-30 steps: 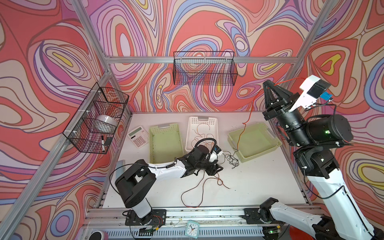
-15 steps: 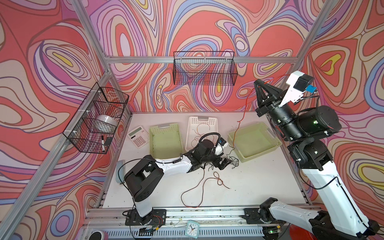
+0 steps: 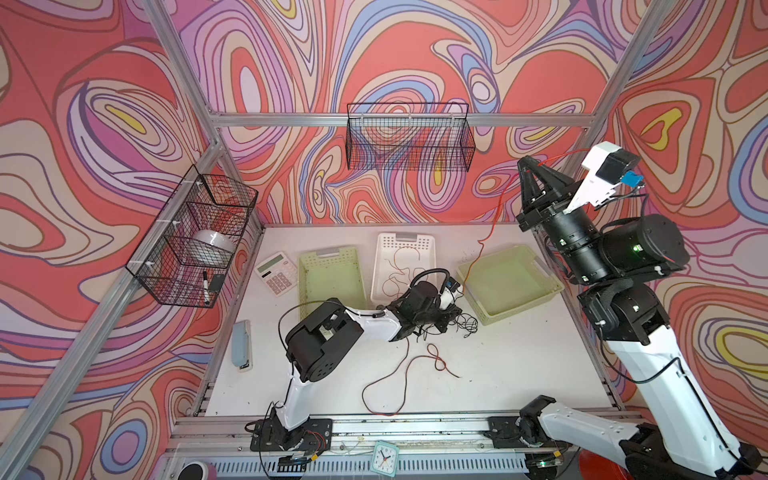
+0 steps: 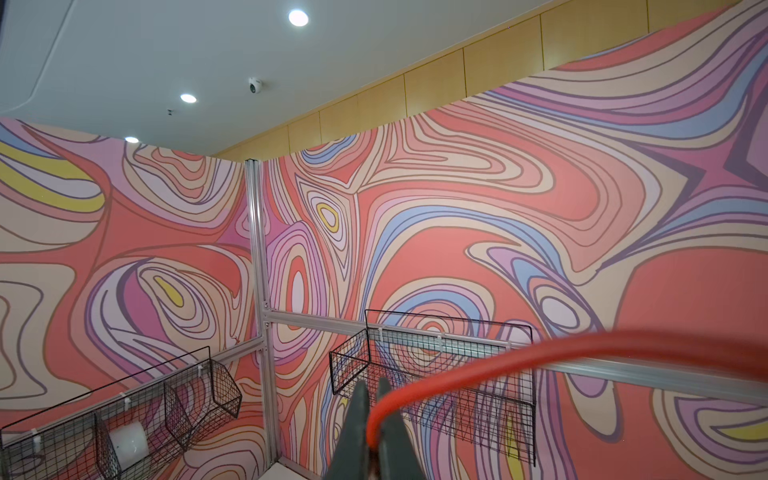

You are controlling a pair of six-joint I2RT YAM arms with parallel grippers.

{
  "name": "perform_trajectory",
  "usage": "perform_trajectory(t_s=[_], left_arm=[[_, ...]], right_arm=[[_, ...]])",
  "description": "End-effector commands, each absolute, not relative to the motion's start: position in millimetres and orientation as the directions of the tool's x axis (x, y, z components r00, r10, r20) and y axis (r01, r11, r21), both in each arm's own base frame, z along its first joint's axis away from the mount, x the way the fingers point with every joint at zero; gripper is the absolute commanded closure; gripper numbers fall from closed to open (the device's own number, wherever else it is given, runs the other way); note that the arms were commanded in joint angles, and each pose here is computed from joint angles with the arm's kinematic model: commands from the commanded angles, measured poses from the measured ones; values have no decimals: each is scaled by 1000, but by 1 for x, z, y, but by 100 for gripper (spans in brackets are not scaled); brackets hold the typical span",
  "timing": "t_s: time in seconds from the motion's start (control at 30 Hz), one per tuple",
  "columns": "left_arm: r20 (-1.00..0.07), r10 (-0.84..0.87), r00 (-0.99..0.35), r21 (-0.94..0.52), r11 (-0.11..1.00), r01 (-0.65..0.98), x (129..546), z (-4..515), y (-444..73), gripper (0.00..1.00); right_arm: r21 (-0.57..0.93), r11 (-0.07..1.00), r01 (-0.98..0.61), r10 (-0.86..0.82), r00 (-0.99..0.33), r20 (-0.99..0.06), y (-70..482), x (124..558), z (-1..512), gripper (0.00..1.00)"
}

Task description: Untangle the cables

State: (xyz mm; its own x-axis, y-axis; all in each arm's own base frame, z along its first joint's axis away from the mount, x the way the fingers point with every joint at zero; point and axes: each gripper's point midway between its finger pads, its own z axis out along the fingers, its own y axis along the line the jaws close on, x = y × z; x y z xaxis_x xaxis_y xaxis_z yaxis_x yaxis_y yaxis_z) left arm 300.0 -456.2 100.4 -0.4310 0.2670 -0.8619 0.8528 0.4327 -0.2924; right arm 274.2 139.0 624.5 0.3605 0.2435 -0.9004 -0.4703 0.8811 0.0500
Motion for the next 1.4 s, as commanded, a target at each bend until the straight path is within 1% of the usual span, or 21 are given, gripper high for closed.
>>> perform_trajectory(t_s=[0.0,0.13,0.2,0.33,0.43,0.5,0.7,0.83,0.87,0.9,0.93,0.97,1.07,1.1,1.17,1.27,1.37], left_arm=[[-886,235,-400,-287,399,871,282,129,-444,100],[-856,283,-432,-299,411,861,256,118,-412,100],[-839,307,-450,-302,425,853,248,108,-400,100],[-798,344,-495,-311,468,827,237,91,-379,100],[-791,339,-509,-305,502,809,234,86,-365,100],[-794,334,-508,-300,511,805,231,90,-358,100],[-802,341,-490,-278,513,812,226,110,-350,100],[-785,368,-498,-264,529,807,226,107,-344,100],[-778,372,-506,-266,534,802,225,104,-342,94],[-778,371,-508,-267,536,801,224,104,-341,79],[-781,363,-509,-270,539,798,224,107,-340,62],[-789,347,-506,-268,548,793,226,113,-339,53],[-830,295,-473,-240,576,781,232,138,-331,37],[-842,286,-458,-224,586,779,233,146,-328,34],[-861,285,-422,-189,592,784,235,165,-323,30],[-860,318,-399,-149,592,792,232,179,-317,30],[-843,352,-407,-128,603,787,229,178,-308,30]], right_arm=[[-14,958,-286,92,355,-930,124,306,603,100],[-105,986,-133,-59,316,-947,117,340,578,100],[-145,986,-83,-113,303,-946,115,352,572,100],[-176,984,12,-173,275,-946,101,370,570,100],[-182,979,92,-200,256,-946,81,380,568,100],[-173,982,77,-187,247,-951,75,384,564,100],[-208,978,4,-204,220,-954,89,393,541,100],[-236,970,-63,-219,200,-955,103,402,536,100],[-243,968,-57,-229,188,-955,104,406,533,100],[-248,968,-48,-236,179,-955,103,409,529,100],[-258,965,-41,-248,170,-954,102,412,524,100],[-273,961,-35,-264,162,-951,102,415,516,100],[-306,952,-19,-301,131,-945,102,423,493,100],[-313,949,-18,-309,116,-944,101,425,486,100],[-320,947,1,-319,86,-944,98,429,471,100],[-339,940,39,-340,43,-939,90,430,451,100],[-357,931,77,-358,0,-934,81,430,433,100]])
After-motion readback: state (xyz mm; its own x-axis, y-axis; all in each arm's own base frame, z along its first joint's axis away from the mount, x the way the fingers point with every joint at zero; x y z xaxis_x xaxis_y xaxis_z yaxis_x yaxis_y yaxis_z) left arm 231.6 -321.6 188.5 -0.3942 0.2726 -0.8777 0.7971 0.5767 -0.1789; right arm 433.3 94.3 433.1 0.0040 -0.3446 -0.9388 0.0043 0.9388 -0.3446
